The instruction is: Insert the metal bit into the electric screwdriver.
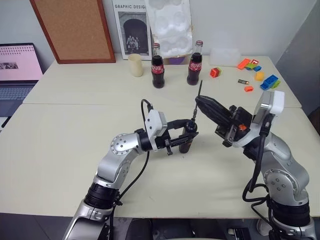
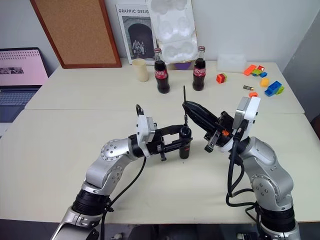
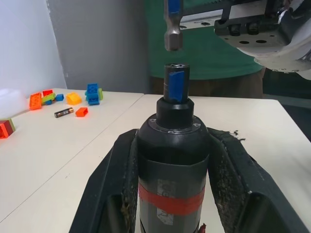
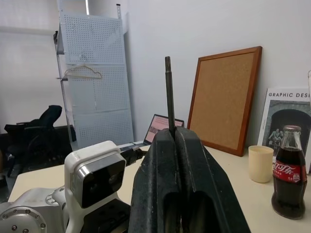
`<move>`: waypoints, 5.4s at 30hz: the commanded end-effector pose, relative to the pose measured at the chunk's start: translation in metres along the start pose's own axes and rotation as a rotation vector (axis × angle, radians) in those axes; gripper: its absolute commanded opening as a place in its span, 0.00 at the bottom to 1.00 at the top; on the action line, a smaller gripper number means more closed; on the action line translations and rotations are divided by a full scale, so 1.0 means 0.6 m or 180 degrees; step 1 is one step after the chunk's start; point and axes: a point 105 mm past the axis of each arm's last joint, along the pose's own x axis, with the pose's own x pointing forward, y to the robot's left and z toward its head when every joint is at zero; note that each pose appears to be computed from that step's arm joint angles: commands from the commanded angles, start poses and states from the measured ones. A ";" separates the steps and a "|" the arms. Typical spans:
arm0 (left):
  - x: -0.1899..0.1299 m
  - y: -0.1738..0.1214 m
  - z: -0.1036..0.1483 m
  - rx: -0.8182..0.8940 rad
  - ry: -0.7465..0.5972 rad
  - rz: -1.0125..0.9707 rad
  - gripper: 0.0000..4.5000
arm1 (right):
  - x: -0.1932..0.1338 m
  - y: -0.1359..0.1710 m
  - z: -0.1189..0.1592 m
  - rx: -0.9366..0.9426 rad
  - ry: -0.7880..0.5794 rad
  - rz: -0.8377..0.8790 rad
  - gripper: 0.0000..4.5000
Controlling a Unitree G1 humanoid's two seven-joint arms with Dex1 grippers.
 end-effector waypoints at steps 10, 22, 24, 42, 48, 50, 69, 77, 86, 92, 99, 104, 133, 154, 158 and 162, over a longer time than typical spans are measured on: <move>-0.006 -0.006 -0.027 -0.0102 0.0215 -0.0023 0.36 | -0.002 0.007 -0.001 -0.0064 -0.0005 0.0063 0.00; -0.005 -0.007 -0.026 -0.0093 0.0209 -0.0033 0.36 | -0.012 0.000 -0.013 -0.0061 0.0089 -0.0021 0.00; -0.005 -0.007 -0.026 -0.0092 0.0209 -0.0036 0.36 | -0.013 -0.002 -0.014 -0.0065 0.0106 -0.0030 0.00; -0.006 -0.006 -0.025 -0.0083 0.0209 -0.0043 0.36 | -0.024 -0.011 -0.020 -0.0118 0.0228 -0.0080 0.00; -0.006 -0.006 -0.025 -0.0082 0.0209 -0.0043 0.36 | -0.025 -0.013 -0.018 -0.0123 0.0234 -0.0079 0.00; -0.005 -0.006 -0.025 -0.0080 0.0210 -0.0041 0.36 | -0.026 -0.013 -0.017 -0.0120 0.0238 -0.0075 0.00; -0.006 -0.007 -0.026 -0.0057 0.0210 -0.0044 0.36 | -0.016 -0.005 -0.049 0.0084 0.0764 -0.0054 0.00; -0.010 0.004 -0.022 -0.0053 0.0184 0.0057 0.36 | -0.016 -0.007 -0.034 0.0258 0.0651 -0.0021 0.00; -0.008 0.004 -0.018 -0.0056 0.0161 0.0069 0.36 | -0.006 -0.001 -0.035 0.0250 0.0763 0.0037 0.00; -0.007 0.004 -0.017 -0.0053 0.0149 0.0069 0.36 | -0.015 -0.003 -0.051 0.0311 0.0942 -0.0048 0.00; -0.007 0.004 -0.016 -0.0054 0.0142 0.0074 0.36 | -0.020 -0.004 -0.037 0.0391 0.0815 -0.0018 0.00; -0.007 0.005 -0.015 -0.0055 0.0135 0.0078 0.36 | -0.022 -0.008 -0.034 0.0354 0.0814 -0.0039 0.00; -0.009 0.011 -0.016 0.0142 0.0294 0.0097 0.36 | -0.050 -0.016 0.014 0.0433 0.0695 -0.0241 1.00; 0.002 0.159 -0.072 0.2006 0.2386 -0.0352 0.36 | -0.118 -0.041 0.060 -0.1141 0.2086 -0.0185 1.00; 0.023 0.134 -0.119 0.1947 0.2511 -0.0743 0.36 | -0.133 -0.041 0.043 -0.1264 0.2523 -0.0132 1.00; 0.031 0.117 -0.148 0.1944 0.2642 -0.1009 0.36 | -0.161 -0.042 0.012 -0.1227 0.2956 -0.0165 1.00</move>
